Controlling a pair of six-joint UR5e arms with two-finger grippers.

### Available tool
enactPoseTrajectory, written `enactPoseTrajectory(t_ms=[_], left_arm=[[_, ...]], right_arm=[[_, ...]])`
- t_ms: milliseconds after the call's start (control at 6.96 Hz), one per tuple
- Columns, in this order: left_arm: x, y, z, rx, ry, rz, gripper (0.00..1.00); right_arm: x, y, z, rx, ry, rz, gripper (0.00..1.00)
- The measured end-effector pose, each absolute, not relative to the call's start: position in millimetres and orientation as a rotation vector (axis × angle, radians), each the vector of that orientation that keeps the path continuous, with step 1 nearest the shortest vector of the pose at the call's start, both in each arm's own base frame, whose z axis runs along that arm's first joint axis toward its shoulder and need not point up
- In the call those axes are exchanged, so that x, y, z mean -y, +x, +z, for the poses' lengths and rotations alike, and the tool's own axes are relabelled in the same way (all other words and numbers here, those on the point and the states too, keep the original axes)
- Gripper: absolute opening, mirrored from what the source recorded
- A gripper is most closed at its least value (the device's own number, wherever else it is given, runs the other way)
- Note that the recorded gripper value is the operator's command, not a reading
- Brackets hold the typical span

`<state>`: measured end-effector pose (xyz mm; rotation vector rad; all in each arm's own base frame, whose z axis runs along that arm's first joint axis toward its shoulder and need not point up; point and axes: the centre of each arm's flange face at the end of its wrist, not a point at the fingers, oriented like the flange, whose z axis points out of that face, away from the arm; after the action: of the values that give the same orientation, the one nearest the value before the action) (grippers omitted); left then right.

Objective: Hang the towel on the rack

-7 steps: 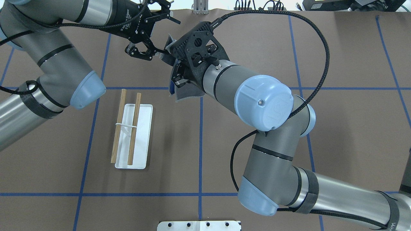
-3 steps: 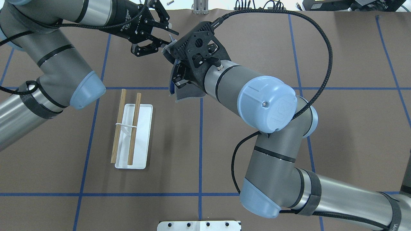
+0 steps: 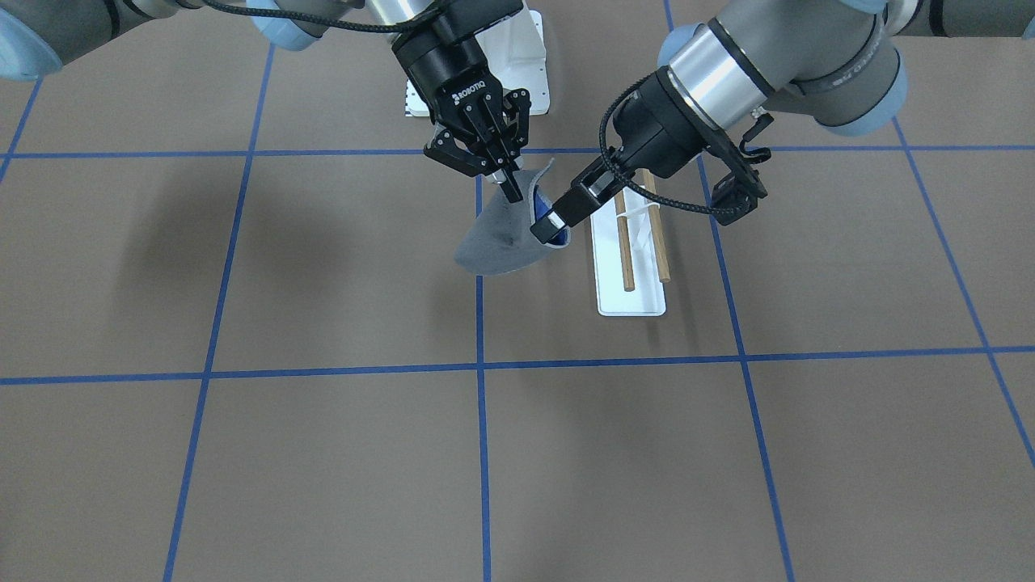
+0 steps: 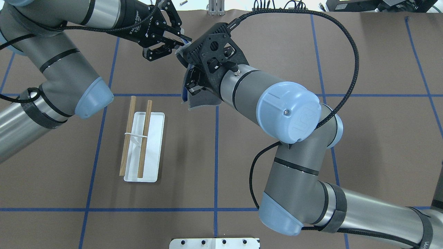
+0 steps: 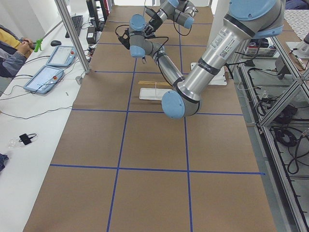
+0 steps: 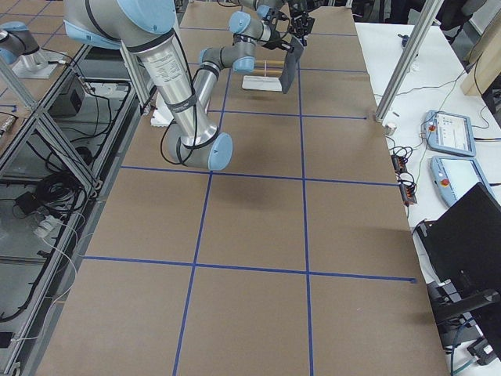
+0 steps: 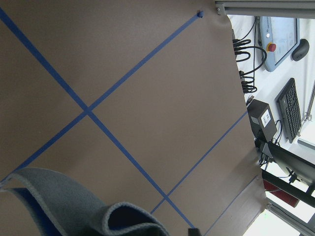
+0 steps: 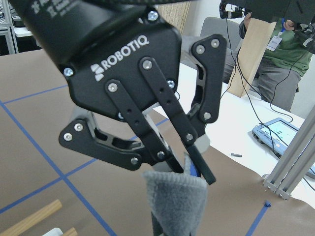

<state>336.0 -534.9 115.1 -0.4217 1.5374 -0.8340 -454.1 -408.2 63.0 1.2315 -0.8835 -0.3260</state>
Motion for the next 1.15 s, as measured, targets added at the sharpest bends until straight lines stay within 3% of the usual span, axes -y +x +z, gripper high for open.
enactPoseTrajectory(t_ms=[144,287,431,1149], left_arm=[[534.5,335.7,114.8,-1.539,-0.425,-0.836,0.00],[534.2,335.5,114.5,-1.540,-0.426,-0.836,0.00],[534.1,335.5,114.8,-1.540,-0.426,-0.835,0.00],[528.9,332.1,126.1,-1.535,-0.376,-0.765,0.00]], right_arm=[[408.2,-454.2,62.9,0.883,1.232,-0.327,0.00],[408.4,-454.4,63.2,0.882,1.232,-0.327,0.21],[408.8,-454.3,63.7,0.878,1.234,-0.324,0.99],[410.8,-431.3,91.5,0.830,1.243,-0.273,1.00]])
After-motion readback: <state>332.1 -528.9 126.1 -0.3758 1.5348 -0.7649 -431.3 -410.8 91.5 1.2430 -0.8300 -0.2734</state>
